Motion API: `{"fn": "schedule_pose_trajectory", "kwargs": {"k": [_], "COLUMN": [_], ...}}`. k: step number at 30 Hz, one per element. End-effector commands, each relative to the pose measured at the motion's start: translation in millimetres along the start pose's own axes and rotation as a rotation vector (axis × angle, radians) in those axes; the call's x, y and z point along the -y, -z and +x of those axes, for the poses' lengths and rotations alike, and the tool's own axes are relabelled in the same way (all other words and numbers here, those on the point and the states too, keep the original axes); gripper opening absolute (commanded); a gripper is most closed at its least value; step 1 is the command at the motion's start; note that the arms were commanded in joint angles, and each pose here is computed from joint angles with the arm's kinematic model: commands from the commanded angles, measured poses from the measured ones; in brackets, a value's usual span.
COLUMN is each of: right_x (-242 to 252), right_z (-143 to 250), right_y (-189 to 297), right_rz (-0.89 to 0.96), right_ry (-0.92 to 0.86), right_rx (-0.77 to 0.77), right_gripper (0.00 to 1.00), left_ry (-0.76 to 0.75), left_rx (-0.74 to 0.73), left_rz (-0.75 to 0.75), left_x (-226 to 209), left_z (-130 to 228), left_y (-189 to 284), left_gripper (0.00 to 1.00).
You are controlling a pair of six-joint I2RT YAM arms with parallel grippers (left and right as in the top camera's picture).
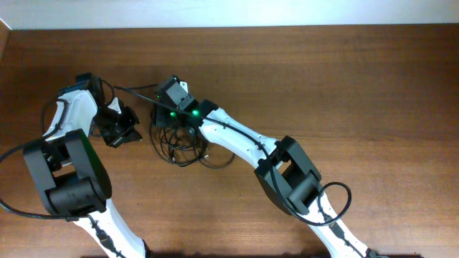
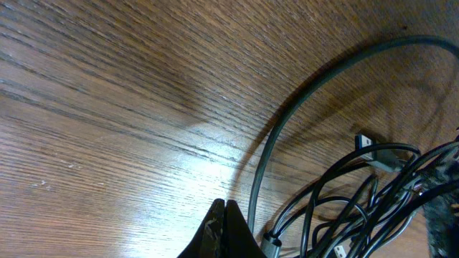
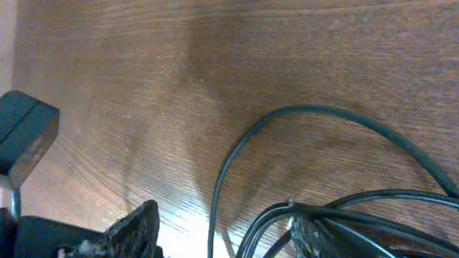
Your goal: Untangle cables
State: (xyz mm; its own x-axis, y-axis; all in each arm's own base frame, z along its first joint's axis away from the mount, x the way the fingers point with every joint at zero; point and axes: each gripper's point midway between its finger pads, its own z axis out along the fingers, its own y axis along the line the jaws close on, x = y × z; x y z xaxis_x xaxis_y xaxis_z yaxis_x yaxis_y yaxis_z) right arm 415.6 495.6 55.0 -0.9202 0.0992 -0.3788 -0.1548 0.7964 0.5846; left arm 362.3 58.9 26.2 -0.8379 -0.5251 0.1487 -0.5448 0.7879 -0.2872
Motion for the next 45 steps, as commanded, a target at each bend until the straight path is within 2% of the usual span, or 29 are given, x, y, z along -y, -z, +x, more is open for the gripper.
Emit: {"fn": "schedule_pose_trajectory", "kwargs": {"k": [1, 2, 4, 5, 8, 9, 12, 13, 14, 16, 19, 21, 24, 26, 28, 30, 34, 37, 39, 43, 45], "right_x": [5, 6, 13, 12, 8, 1, -17, -24, -19, -5, 32, 39, 29, 34, 47, 53, 47, 50, 51, 52, 52], "right_z": [14, 12, 8, 9, -12, -20, -10, -1, -1, -6, -14, -16, -16, -22, -29, -27, -16, -8, -6, -5, -2], "right_y": [-20, -20, -17, -13, 19, 40, 82, 104, 111, 116, 121, 126, 144, 161, 182, 204, 231, 235, 235, 237, 240], "right_rz": [-0.006, -0.008, -0.024, -0.062, -0.193, -0.280, -0.490, -0.622, -0.646, -0.619, -0.404, -0.385, -0.506, -0.502, -0.379, -0.283, -0.282, -0.279, -0.275, -0.272, -0.267], "right_ry": [-0.013, -0.014, -0.025, -0.040, -0.091, -0.059, -0.011, 0.024, 0.019, 0.000, 0.001, -0.011, 0.011, 0.022, 0.062, 0.110, 0.144, 0.165, 0.159, 0.152, 0.142], "right_rx": [-0.015, -0.011, -0.050, -0.097, -0.203, -0.249, -0.425, -0.517, -0.545, -0.545, -0.486, -0.492, -0.528, -0.517, -0.471, -0.451, -0.479, -0.510, -0.517, -0.526, -0.536], "right_gripper": [0.56, 0.47, 0.15, 0.04, 0.04, 0.04, 0.04, 0.04, 0.04, 0.04, 0.04, 0.04, 0.04, 0.04, 0.04, 0.04, 0.04, 0.04, 0.04, 0.04, 0.04], "left_ry": [-0.019, -0.019, -0.019, -0.019, -0.022, -0.075, -0.289, -0.393, -0.407, -0.405, -0.398, -0.408, -0.444, -0.428, -0.460, -0.457, -0.454, -0.488, -0.507, -0.448, -0.468], "left_rx": [0.015, 0.015, 0.015, 0.015, 0.020, 0.007, -0.013, -0.009, -0.011, -0.018, -0.036, -0.045, -0.084, -0.115, -0.130, -0.139, -0.093, -0.072, -0.054, -0.062, -0.055], "left_rz": [-0.001, -0.001, -0.001, -0.001, 0.006, 0.084, 0.413, 0.629, 0.723, 0.800, 0.919, 0.877, 0.779, 0.684, 0.647, 0.521, 0.335, 0.340, 0.347, 0.325, 0.228], "left_x": [2, 2, 2, 2, 3, 16, 70, 100, 112, 121, 136, 136, 143, 145, 154, 155, 151, 165, 170, 171, 165], "left_z": [1, 1, 1, 1, 0, 2, 14, 23, 27, 31, 37, 39, 51, 57, 66, 70, 66, 68, 66, 68, 74], "left_y": [5, 5, 5, 5, 5, 6, 20, 38, 48, 57, 71, 64, 45, 29, 20, 2, -21, -26, -26, -29, -42], "left_gripper": [0.00, 0.00, 0.00, 0.00, 0.00, 0.00, 0.00, 0.00, 0.00, 0.00, 0.00, 0.00, 0.00, 0.00, 0.00, 0.00, 0.00, 0.01, 0.04, 0.13, 0.14]}}
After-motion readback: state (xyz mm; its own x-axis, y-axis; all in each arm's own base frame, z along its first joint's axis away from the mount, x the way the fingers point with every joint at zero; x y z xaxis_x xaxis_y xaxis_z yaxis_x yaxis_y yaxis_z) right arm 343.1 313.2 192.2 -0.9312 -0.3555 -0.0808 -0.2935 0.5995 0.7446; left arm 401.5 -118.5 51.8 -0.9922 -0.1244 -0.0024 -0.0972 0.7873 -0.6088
